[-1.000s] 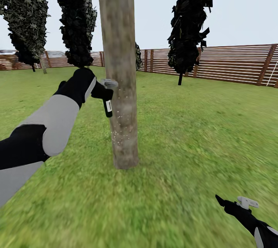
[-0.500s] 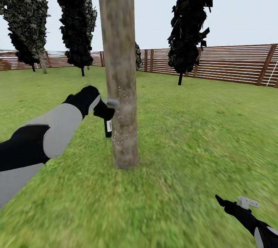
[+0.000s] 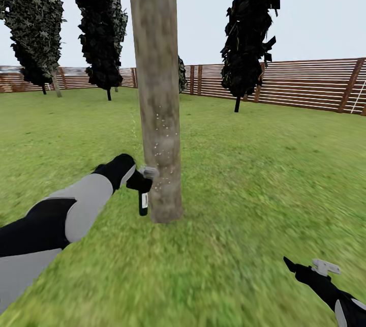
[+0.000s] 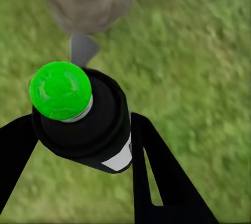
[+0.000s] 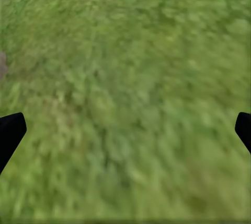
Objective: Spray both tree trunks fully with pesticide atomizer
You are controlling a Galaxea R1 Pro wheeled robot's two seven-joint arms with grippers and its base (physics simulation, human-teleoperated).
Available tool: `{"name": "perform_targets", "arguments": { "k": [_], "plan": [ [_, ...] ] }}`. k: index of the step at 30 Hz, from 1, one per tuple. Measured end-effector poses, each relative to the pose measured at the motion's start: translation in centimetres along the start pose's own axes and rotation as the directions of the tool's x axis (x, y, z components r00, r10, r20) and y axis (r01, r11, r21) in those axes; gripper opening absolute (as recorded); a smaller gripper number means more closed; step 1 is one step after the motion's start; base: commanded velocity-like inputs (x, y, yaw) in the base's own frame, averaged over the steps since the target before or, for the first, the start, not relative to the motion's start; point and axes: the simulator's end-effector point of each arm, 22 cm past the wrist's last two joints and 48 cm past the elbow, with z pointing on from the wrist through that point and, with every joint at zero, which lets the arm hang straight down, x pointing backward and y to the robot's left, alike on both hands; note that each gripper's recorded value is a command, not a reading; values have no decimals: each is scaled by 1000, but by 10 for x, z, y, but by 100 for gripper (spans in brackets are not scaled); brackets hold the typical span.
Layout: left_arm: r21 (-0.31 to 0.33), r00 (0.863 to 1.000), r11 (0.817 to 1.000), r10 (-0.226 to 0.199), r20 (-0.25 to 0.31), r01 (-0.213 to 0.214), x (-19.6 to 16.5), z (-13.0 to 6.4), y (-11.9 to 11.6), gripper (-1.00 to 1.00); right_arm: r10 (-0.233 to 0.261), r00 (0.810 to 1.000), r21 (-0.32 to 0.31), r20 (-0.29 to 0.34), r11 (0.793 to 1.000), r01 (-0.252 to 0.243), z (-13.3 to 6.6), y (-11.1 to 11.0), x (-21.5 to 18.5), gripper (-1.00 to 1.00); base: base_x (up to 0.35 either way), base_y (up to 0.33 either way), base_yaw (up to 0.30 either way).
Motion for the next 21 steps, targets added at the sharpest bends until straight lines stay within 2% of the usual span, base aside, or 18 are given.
{"name": "perform_targets", "arguments": {
  "k": [5,12,21],
  "plan": [
    [-5,1000,1000,-9,-13,9,33,26,14,-100,-1,1000,-1,1,1000,1,0,0,0,100,0,0,73],
    [0,1000,1000,-11,-17,11,40,31,13,-100,-1,1000,-1,1,1000,1,0,0,-1,100,0,-4,257],
    [0,1000,1000,-11,-15,11,39,30,13,-100,-2,1000,-1,1,1000,2,0,0,-1,100,0,-286,24]
  ]
}}
